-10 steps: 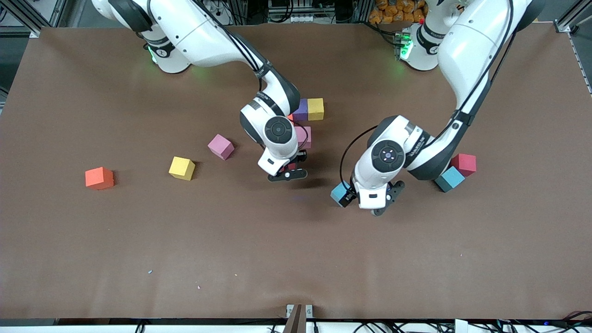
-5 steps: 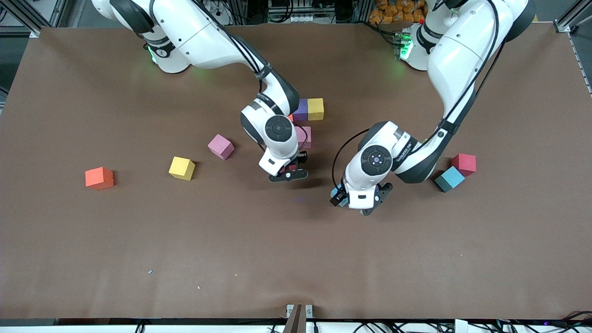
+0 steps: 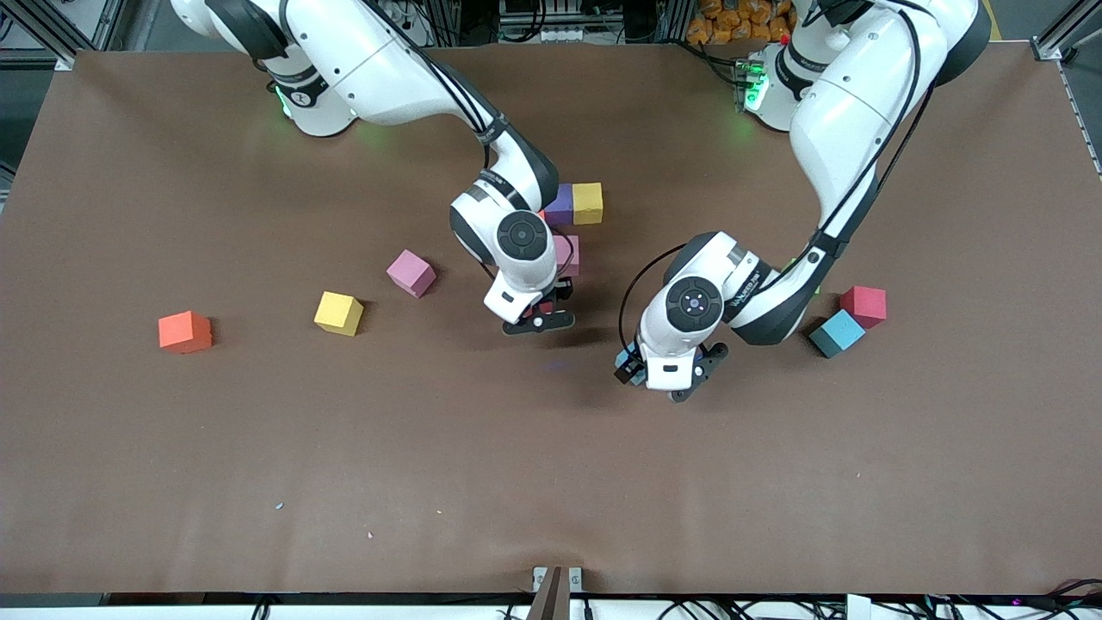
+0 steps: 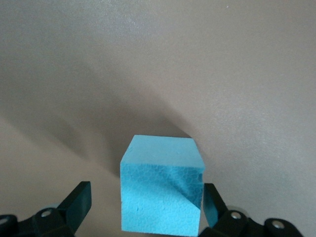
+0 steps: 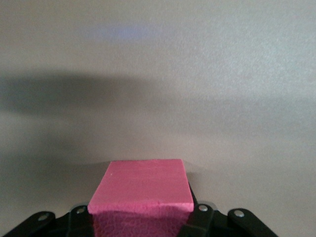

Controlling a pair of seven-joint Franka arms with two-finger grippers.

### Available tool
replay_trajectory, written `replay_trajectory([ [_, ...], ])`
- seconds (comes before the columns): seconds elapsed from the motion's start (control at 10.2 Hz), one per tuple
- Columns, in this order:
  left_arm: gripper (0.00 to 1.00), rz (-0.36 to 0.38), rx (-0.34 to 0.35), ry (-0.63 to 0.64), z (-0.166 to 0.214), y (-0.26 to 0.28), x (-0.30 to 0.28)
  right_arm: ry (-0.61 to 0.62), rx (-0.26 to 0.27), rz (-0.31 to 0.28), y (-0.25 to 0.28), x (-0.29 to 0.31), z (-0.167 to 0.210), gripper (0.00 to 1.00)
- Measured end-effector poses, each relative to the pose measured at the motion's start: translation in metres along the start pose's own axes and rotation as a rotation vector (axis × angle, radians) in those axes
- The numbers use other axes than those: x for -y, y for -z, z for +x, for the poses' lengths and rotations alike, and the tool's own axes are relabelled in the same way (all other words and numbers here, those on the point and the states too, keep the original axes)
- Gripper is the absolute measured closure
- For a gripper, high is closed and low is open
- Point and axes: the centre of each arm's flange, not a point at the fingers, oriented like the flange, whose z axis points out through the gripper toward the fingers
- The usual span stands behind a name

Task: Arrange 11 blocks into digit 3
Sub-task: 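Grasp and lift the cyan cube with the left gripper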

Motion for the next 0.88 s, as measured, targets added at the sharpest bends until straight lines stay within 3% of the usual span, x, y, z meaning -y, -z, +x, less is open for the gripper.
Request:
replay_trajectory([
  [0.29, 0.04, 0.01, -0.001, 0.007, 0.0047, -0.0064, 0.0021, -0.006, 0.02, -0.016, -0.0004, 0.0028, -0.0066, 0.4],
  [0.39, 0.1, 0.011, -0.002, 0.009, 0.0062, -0.0072, 0.0026, -0.006, 0.021, -0.017, -0.0006, 0.0034, -0.0081, 0.4],
  [0.59, 0.37, 0.01, -0.004, 0.013, 0.0085, -0.0071, 0.003, -0.01, 0.023, -0.019, -0.0007, 0.003, -0.0095, 0.4],
  [0.88, 0.47, 0.005, -0.017, 0.056, 0.0107, -0.0043, 0.0017, -0.021, 0.024, -0.021, -0.0009, 0.0036, -0.011, 0.4],
])
